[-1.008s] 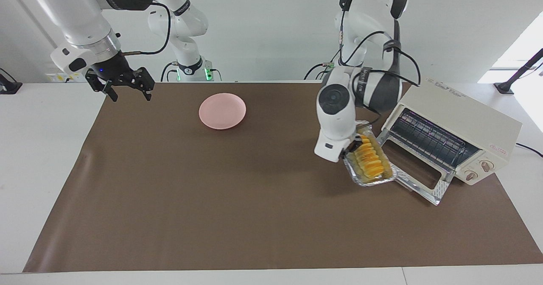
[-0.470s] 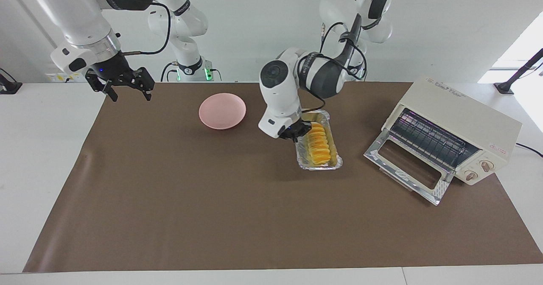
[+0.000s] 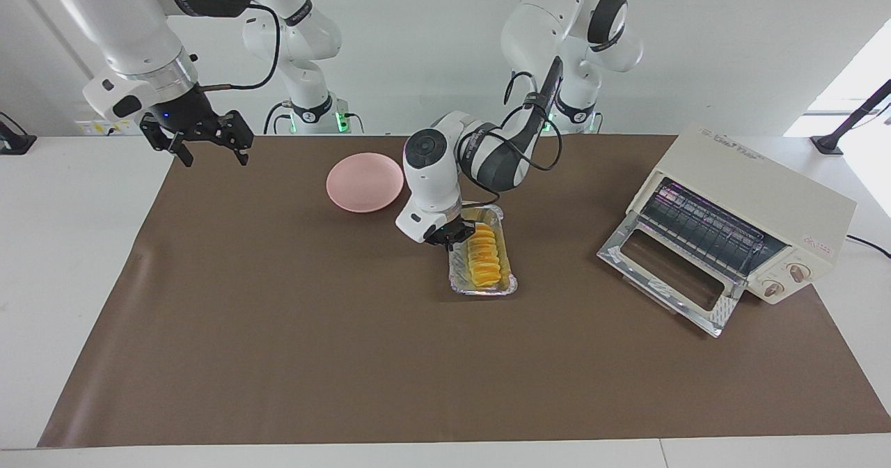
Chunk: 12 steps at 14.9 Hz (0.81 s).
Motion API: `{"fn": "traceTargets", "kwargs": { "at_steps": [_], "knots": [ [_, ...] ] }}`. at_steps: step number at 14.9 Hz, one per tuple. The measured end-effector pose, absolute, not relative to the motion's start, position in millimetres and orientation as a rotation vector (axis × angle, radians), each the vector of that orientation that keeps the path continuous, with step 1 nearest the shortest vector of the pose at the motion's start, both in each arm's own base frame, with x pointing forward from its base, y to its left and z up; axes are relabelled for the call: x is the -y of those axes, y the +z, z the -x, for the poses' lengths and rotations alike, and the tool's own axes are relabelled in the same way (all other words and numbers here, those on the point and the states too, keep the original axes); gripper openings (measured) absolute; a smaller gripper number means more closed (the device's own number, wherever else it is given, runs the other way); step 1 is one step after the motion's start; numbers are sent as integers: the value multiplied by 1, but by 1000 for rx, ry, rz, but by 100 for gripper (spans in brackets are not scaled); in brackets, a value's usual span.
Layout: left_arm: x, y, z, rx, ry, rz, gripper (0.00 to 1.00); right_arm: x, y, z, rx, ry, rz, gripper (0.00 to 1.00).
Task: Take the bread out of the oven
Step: 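Pull the foil tray out of the oven onto the table, then release the tray with the left gripper while the right gripper reaches it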
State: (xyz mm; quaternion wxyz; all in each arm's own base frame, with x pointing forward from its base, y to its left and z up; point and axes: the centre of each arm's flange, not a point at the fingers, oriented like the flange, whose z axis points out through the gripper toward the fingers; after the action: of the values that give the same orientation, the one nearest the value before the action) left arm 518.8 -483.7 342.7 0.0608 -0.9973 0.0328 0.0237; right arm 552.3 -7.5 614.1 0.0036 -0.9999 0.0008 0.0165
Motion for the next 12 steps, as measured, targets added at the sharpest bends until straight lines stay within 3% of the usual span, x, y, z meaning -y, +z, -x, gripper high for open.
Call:
{"fn": "traceTargets", "kwargs": {
  "at_steps": [4,7,10,12],
  "knots": [
    [477,359,-522,-78,96,3002,61,7,614,-552,-2,52,3134,100],
    [445,411,-543,28,113,3024,96,5,617,-551,3,43,3134,100],
    [338,495,-576,198,144,3022,100,-6,619,-549,34,27,3128,100],
    [217,551,-597,284,187,3029,100,-48,611,-552,116,-23,3119,100]
  ]
}}
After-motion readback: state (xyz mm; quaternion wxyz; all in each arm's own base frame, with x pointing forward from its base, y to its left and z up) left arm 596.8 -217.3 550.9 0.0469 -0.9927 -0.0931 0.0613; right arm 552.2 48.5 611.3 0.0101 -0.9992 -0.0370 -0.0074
